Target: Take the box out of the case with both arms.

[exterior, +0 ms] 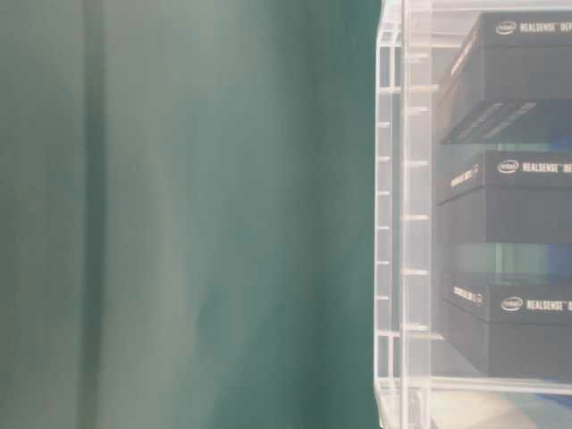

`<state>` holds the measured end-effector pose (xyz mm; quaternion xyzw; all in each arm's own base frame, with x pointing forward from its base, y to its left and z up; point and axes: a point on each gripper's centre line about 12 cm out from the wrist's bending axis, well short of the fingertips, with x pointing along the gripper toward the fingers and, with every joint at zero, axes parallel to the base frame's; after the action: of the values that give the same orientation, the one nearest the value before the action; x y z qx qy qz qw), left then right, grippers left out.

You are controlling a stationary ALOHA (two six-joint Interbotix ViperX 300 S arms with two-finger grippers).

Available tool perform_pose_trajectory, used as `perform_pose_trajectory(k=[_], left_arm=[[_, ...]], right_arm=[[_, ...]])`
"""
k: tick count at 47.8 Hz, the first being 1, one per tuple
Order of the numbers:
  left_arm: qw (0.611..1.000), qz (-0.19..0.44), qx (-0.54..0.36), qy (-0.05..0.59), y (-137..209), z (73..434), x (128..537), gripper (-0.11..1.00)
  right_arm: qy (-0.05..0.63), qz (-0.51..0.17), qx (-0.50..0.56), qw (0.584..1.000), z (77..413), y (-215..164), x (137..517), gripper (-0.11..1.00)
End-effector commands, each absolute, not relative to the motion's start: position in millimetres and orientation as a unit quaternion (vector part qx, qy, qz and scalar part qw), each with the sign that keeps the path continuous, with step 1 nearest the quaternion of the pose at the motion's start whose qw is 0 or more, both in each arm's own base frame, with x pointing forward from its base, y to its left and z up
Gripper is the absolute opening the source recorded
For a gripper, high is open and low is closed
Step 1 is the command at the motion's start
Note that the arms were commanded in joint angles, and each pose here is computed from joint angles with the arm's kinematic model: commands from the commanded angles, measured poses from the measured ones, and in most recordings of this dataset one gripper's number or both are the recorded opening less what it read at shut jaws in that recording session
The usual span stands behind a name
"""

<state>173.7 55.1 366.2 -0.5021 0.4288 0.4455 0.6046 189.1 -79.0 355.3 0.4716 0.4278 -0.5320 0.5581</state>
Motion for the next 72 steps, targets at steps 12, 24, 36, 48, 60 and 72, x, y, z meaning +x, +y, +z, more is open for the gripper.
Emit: perform_pose_trajectory(k=[12, 24, 36, 48, 60, 72], left_arm=[[0.594, 0.453, -0.513, 0.423, 56.1, 366.3, 179.8, 0.73], [0.587, 0.459, -0.520, 0.417, 56.0, 366.1, 179.4, 0.92], [0.587, 0.458, -0.522, 0.416, 56.1, 367.5, 180.4, 0.92], [0.588, 0.456, -0.518, 0.422, 55.7, 368.4, 189.1, 0.92], [0.580, 0.463, -0.512, 0.433, 63.2, 369.6, 218.7, 0.92], [0.580, 0.468, -0.501, 0.439, 74.4, 374.6, 261.7, 0.92]], right_arm=[[0.422, -0.548, 0.476, 0.543, 353.4, -80.5, 187.7, 0.90], [0.417, -0.554, 0.481, 0.537, 351.6, -81.0, 188.8, 0.94], [0.400, -0.566, 0.496, 0.523, 351.2, -81.2, 188.8, 0.94], [0.404, -0.566, 0.494, 0.522, 349.5, -80.7, 187.8, 0.94], [0.395, -0.551, 0.502, 0.537, 346.0, -84.3, 209.0, 0.94], [0.387, -0.535, 0.505, 0.557, 342.6, -91.3, 249.2, 0.94]])
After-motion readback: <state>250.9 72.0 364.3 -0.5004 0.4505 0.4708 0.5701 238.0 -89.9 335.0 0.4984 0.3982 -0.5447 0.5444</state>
